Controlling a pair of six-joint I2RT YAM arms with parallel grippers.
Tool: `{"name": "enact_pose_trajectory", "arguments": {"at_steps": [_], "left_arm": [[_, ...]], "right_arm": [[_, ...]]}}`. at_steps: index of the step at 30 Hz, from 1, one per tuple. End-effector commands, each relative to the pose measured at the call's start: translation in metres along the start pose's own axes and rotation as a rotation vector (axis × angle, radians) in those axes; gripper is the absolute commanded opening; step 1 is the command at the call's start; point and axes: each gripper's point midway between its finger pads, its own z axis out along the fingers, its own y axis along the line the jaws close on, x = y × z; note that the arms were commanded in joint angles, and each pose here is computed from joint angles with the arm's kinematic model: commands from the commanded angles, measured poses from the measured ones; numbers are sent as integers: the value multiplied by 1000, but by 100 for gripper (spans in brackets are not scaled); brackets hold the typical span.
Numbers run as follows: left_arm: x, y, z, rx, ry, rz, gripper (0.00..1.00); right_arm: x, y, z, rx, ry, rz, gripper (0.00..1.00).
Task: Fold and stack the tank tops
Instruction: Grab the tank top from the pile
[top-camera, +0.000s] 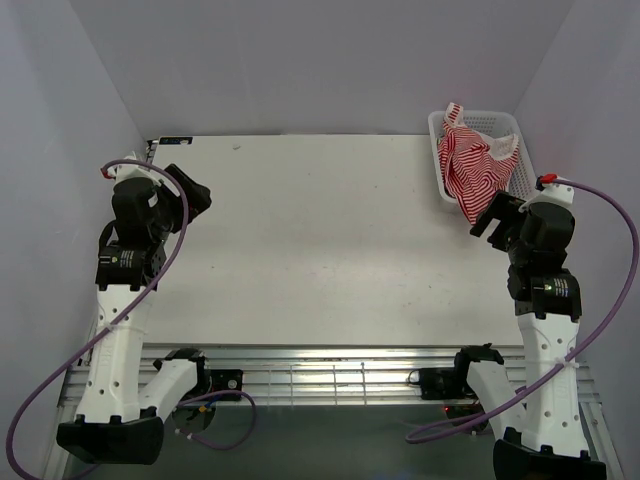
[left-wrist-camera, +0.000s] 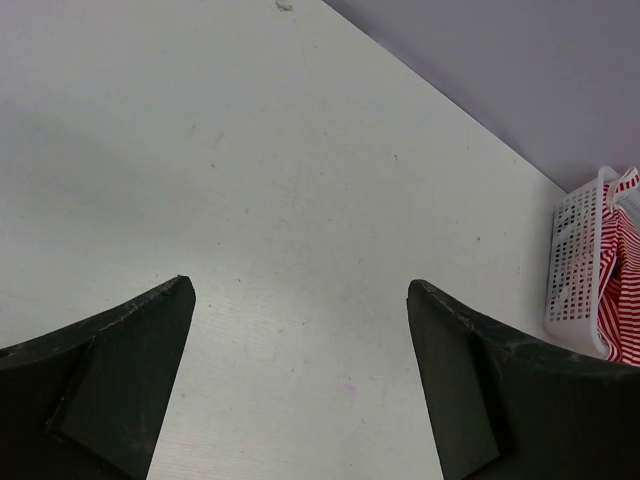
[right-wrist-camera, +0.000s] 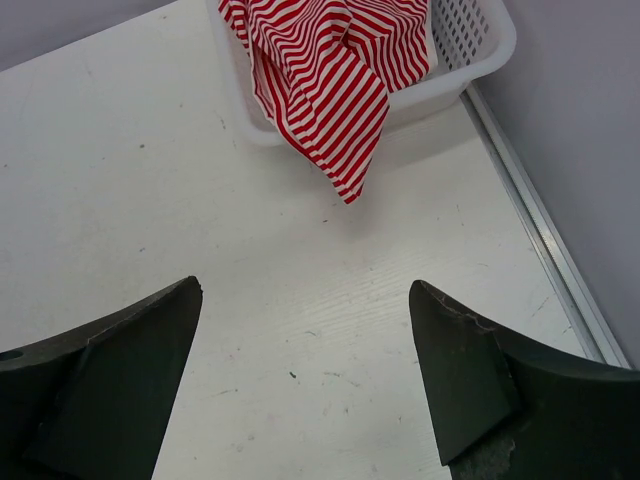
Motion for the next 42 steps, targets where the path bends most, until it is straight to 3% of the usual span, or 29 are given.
{"name": "enact_pose_trajectory", "arguments": {"at_steps": [1, 8, 15, 17, 20, 24, 28, 31, 34, 35, 37, 42], "left_arm": [[-1, -3, -1, 21, -13, 6, 98], [11, -7, 17, 48, 26, -37, 98], [24, -15, 38, 87, 79, -67, 98], [27, -13, 44, 78, 92, -66, 98], [28, -10, 49, 68, 88, -64, 98], [29, -7, 52, 53, 87, -59, 98], [31, -4, 54, 42, 88, -52, 98], [32, -3, 54, 41, 89, -46, 98], [29, 4, 53, 8, 64, -41, 98], [28, 5, 53, 2, 60, -39, 98], [26, 6, 50, 0, 49, -38, 98], [18, 1, 43, 19, 25, -39, 98]], "right_arm": [[-7, 6, -2, -37, -38, 1, 90], [-21, 30, 26, -162, -87, -78, 90], [-38, 31, 120, -68, 56, -121, 90], [-55, 36, 139, -60, 46, -125, 90], [-35, 31, 198, -6, 154, -144, 91], [-17, 15, 244, 94, 252, -173, 93], [-7, 8, 266, 147, 314, -184, 100], [-3, 11, 271, 130, 318, -188, 86], [5, 13, 271, 108, 336, -187, 62], [8, 14, 269, 104, 344, -183, 31], [5, 17, 266, 88, 333, -171, 8], [-67, 67, 230, -114, 160, -166, 8]]}}
